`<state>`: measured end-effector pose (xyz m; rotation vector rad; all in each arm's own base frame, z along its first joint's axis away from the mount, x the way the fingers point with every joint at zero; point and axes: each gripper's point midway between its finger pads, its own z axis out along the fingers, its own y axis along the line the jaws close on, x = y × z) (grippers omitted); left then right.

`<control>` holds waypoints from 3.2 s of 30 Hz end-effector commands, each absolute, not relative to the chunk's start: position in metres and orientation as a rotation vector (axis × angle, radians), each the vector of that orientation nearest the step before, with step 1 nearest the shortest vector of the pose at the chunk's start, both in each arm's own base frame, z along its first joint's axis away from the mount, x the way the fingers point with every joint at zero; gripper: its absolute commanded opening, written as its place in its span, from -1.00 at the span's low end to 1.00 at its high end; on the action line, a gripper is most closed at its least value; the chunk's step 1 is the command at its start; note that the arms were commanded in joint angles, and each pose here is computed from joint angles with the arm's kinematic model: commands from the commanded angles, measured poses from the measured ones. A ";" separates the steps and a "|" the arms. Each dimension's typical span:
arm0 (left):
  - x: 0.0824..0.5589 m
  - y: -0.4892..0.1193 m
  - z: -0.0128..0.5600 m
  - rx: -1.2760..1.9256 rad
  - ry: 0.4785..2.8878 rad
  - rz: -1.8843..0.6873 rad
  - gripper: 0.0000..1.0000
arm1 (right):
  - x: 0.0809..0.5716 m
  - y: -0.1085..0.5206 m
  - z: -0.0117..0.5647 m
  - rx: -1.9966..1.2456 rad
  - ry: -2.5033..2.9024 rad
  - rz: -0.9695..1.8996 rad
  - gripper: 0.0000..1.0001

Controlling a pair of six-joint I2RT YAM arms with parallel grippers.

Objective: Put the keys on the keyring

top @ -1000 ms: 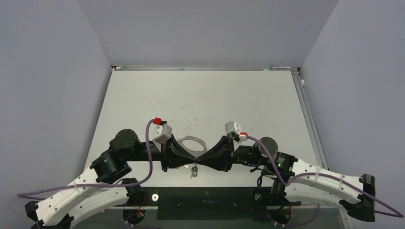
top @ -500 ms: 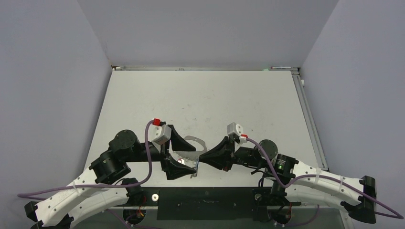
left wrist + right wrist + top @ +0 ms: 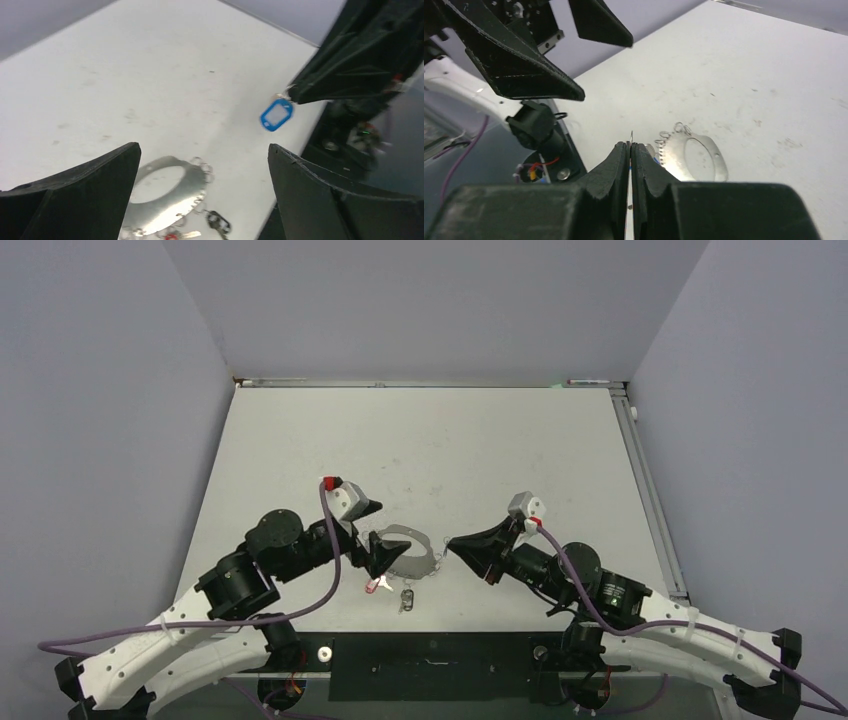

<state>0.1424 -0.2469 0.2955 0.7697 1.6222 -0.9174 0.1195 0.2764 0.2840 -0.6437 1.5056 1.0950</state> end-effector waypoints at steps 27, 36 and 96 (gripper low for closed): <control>0.243 -0.242 0.171 1.249 1.820 -0.522 0.78 | 0.159 0.200 0.233 -0.289 1.727 0.763 -0.89; 0.193 -0.305 0.164 0.770 1.941 -0.669 0.55 | 0.166 0.187 0.217 -0.191 1.763 0.717 -0.90; 0.221 -0.174 0.191 0.423 2.224 -0.222 0.28 | 0.188 0.228 0.081 -0.177 2.109 0.893 -0.89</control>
